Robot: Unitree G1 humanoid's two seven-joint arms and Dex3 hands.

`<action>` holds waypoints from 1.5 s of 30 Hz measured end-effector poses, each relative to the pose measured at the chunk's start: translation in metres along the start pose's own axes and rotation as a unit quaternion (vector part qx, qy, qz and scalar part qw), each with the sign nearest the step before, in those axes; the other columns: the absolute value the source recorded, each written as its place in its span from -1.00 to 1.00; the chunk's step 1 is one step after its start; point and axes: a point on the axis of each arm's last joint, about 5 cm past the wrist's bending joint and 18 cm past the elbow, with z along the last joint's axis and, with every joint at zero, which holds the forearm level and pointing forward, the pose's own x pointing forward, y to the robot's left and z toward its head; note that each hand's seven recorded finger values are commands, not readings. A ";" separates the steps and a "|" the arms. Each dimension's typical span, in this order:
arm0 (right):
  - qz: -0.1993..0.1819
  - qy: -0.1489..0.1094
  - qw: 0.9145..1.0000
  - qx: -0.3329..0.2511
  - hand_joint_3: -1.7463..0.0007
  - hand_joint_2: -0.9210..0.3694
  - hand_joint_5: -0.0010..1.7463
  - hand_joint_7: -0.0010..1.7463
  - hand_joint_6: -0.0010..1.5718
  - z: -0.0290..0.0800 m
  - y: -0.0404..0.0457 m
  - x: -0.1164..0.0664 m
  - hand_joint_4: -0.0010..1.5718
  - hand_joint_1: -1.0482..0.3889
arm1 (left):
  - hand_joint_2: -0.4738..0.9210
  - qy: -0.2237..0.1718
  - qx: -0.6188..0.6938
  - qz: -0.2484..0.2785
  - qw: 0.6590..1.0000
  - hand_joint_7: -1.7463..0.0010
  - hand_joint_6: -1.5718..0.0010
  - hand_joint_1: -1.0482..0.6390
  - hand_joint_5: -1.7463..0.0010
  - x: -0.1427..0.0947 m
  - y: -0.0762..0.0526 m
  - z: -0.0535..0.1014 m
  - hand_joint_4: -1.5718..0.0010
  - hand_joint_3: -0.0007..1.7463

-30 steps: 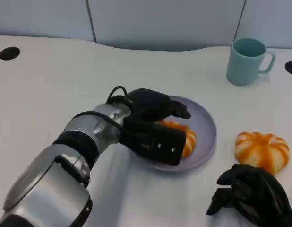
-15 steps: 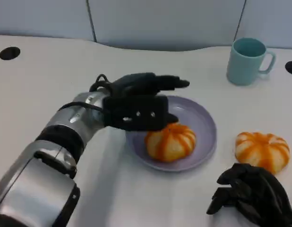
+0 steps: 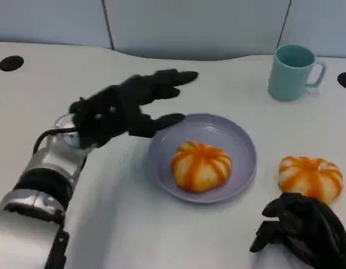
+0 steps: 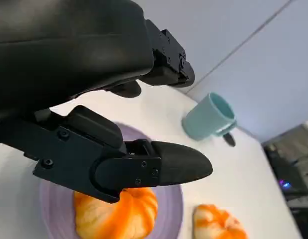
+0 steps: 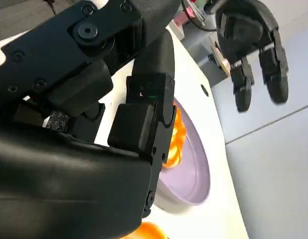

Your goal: Grasp the bread from the table and place it into the plate.

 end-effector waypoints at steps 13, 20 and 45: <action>0.007 0.000 1.000 -0.001 1.00 -0.60 -0.21 -0.55 0.87 0.002 -0.0018 0.003 0.82 -0.91 | 1.00 -0.055 -0.136 0.081 0.986 0.93 0.46 -0.57 0.23 -0.041 0.000 -0.024 0.64 -0.55; 0.007 0.000 1.000 -0.001 1.00 -0.60 -0.18 -0.54 0.86 0.002 -0.0020 0.003 0.80 -0.91 | 1.00 -0.079 -0.261 0.121 0.954 0.83 0.22 -0.37 -0.34 -0.057 -0.007 -0.033 0.57 -0.71; 0.012 -0.001 1.000 -0.006 0.99 -0.61 -0.20 -0.52 0.82 0.002 0.0007 0.003 0.78 -0.88 | 1.00 0.037 -0.505 0.263 0.821 0.14 0.14 -0.15 -0.73 -0.129 -0.058 -0.024 0.29 -0.64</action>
